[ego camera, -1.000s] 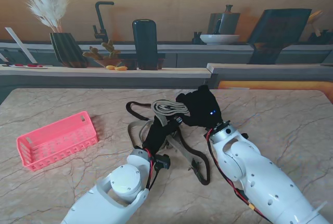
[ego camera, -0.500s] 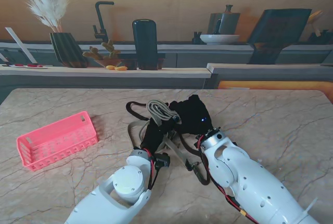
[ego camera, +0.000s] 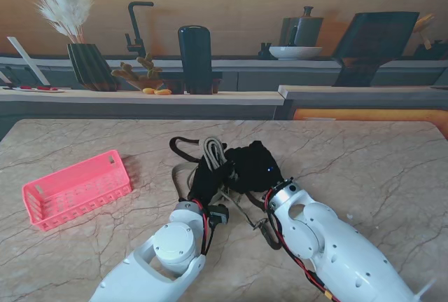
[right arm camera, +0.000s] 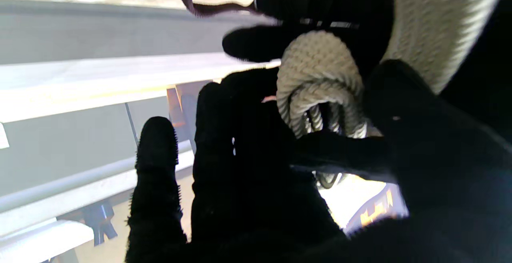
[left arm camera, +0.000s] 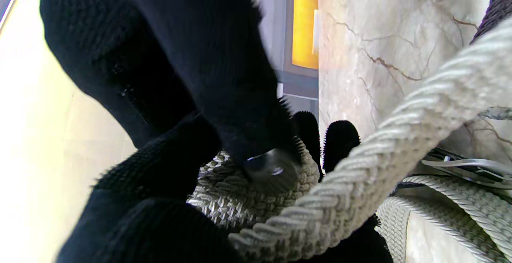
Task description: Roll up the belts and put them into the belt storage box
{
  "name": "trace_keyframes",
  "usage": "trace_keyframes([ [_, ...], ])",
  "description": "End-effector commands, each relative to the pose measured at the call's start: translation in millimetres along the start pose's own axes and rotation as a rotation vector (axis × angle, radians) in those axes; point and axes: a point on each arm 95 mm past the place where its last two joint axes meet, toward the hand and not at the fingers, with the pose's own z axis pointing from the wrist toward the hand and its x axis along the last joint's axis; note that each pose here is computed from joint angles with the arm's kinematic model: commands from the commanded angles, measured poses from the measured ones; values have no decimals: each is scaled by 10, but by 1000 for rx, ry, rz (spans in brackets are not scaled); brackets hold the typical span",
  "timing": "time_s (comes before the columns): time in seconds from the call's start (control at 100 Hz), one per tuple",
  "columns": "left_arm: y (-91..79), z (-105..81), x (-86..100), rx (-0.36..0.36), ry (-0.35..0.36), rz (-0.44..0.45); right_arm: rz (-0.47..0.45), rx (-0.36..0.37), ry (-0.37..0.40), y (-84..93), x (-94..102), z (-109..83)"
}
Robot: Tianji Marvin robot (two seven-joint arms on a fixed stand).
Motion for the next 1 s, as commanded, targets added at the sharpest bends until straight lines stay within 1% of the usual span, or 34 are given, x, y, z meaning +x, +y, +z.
trace_keyframes([
  [0.0,114,3,124,-21,15,-40,37,37,18,-47,163,-101],
  [0.11,102,1,125,-30,0,-49,59,13,-17,5,125,-165],
  [0.17,84,-3,124,-53,-14,-56,44,-9,-33,66,84,-217],
  [0.25,47,-9,117,-104,-37,-53,9,-37,-41,176,15,-304],
  [0.38,-25,-8,89,-195,-76,-11,-58,-79,-8,389,-101,-442],
  [0.51,-81,1,61,-264,-115,29,-153,-84,43,584,-203,-545],
  [0.59,-106,1,51,-311,-139,42,-196,-65,80,678,-247,-575],
  [0.71,-139,0,40,-402,-174,68,-261,-16,136,757,-291,-580],
  [0.79,-161,5,42,-472,-189,90,-309,27,175,777,-307,-562],
  [0.87,-175,9,47,-530,-200,100,-380,74,216,787,-320,-541],
  [0.99,-190,12,55,-607,-214,101,-453,103,258,778,-335,-488],
])
